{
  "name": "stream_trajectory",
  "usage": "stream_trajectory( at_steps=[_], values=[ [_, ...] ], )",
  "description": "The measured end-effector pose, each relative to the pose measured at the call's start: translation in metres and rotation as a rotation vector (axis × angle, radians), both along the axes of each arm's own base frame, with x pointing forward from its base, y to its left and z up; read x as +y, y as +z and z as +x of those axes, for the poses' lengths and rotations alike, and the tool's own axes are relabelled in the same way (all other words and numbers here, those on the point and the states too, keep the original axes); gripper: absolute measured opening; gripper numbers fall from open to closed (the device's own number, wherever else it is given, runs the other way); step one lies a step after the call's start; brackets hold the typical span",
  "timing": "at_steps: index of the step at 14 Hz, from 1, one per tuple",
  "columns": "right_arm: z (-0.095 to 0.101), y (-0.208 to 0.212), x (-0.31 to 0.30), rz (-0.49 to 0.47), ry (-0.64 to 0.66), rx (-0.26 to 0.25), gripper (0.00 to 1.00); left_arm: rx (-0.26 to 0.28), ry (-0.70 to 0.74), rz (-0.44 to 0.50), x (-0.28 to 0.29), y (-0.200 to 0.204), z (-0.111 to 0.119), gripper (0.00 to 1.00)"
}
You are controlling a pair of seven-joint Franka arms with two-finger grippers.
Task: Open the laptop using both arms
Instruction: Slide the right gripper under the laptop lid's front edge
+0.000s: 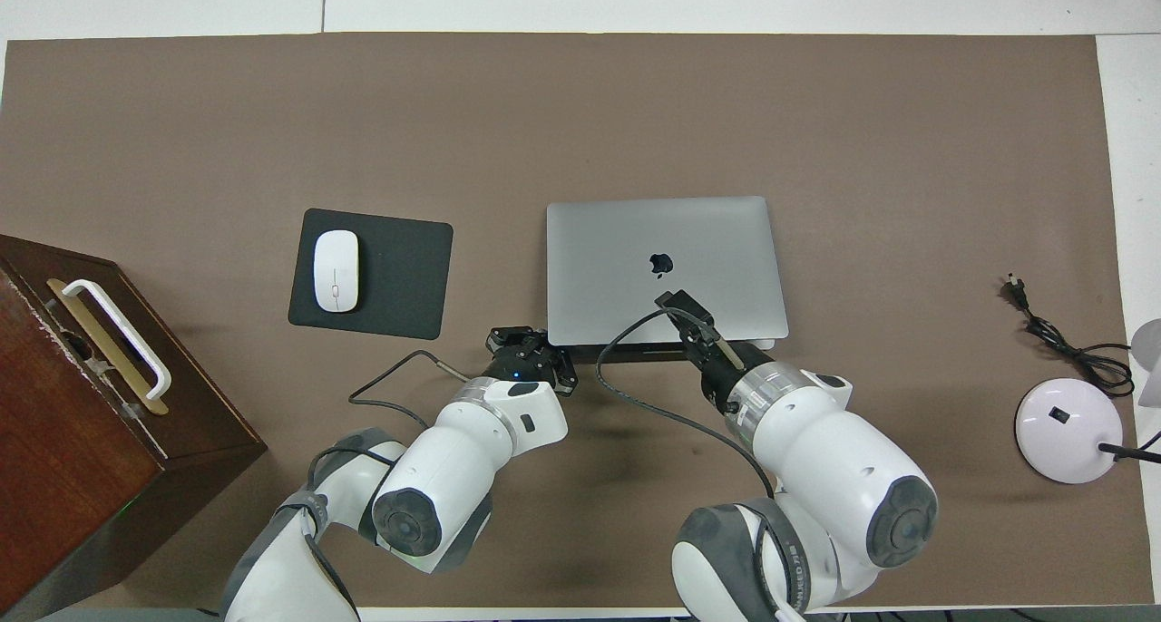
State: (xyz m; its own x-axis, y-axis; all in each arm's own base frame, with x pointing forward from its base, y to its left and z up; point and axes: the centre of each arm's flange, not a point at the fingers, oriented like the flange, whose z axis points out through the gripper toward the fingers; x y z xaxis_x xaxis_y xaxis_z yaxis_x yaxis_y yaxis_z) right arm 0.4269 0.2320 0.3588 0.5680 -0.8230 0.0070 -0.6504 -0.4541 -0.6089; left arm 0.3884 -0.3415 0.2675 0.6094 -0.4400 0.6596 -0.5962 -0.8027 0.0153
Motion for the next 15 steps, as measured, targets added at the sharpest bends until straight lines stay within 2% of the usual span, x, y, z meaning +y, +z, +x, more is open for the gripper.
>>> stream_trajectory(
  at_steps=[15],
  values=[
    [-0.013, -0.015, 0.018, 0.031, -0.014, 0.051, 1.00, -0.001, 0.000, 0.000, 0.000, 0.000, 0.000, 0.01]
  ],
)
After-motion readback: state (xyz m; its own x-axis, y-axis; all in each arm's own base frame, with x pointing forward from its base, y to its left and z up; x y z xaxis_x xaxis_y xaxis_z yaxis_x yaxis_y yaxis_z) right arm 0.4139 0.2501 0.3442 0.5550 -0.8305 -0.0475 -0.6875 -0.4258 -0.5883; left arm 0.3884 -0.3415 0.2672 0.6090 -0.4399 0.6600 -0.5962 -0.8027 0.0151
